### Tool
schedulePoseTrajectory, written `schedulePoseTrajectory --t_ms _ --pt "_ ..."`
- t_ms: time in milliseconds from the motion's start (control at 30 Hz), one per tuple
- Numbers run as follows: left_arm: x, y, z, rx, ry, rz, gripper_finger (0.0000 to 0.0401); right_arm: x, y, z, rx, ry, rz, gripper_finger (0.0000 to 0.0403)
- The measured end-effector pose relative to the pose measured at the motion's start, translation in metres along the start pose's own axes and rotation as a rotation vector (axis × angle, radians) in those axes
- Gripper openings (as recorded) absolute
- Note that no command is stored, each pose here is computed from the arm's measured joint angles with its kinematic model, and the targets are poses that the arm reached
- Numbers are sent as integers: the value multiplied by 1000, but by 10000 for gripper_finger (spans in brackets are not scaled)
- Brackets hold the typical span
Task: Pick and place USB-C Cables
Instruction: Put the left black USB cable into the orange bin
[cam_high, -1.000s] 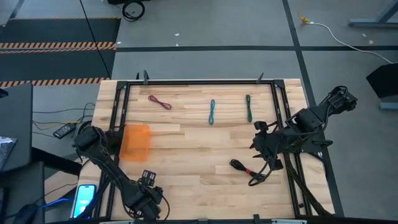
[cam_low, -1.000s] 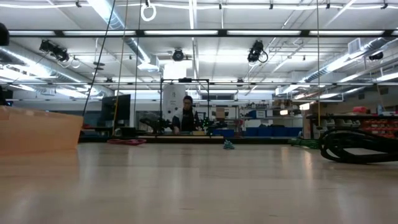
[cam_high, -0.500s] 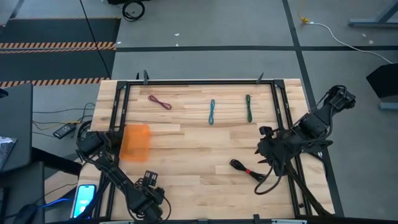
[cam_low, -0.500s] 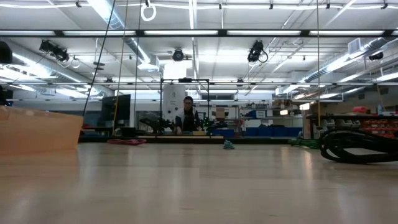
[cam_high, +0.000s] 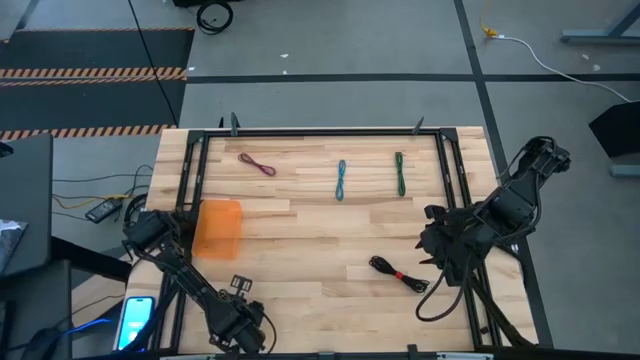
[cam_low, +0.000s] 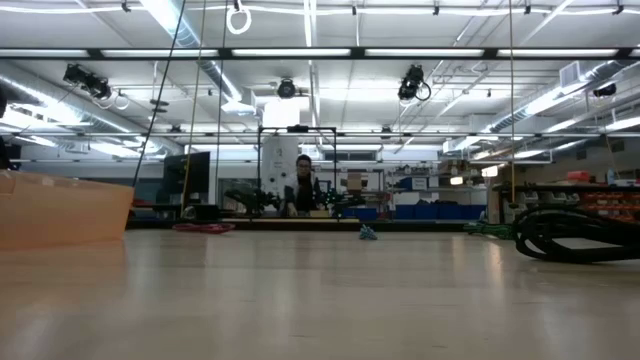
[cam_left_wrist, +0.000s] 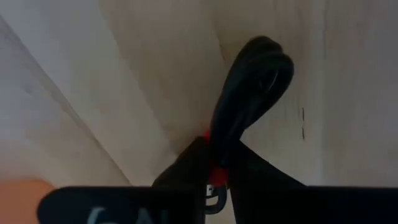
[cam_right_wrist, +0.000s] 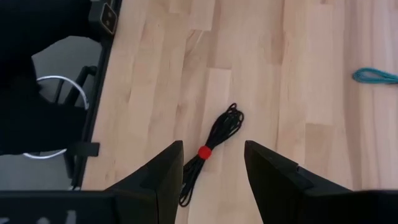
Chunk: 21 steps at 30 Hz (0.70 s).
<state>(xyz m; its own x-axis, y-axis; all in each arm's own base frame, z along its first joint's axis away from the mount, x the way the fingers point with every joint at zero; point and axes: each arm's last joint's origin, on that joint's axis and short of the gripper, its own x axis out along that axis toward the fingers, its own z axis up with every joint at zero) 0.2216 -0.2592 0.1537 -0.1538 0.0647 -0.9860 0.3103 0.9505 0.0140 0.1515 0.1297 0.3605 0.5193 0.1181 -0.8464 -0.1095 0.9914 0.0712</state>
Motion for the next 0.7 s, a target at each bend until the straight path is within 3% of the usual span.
schedulePoseTrajectory --t_ms 167,367,567,700 --pt "-7 8 7 -57 -8 -11 38 -2 3 -2 -5 -44 -54 178" --pt "-37 27 15 -264 34 39 38 -3 7 -5 -12 -54 -52 178" --pt "-79 48 16 -472 50 161 38 -5 11 -7 -35 -90 -85 178" --pt "-104 65 19 -661 -64 194 38 -6 13 -9 -41 -106 -94 178"
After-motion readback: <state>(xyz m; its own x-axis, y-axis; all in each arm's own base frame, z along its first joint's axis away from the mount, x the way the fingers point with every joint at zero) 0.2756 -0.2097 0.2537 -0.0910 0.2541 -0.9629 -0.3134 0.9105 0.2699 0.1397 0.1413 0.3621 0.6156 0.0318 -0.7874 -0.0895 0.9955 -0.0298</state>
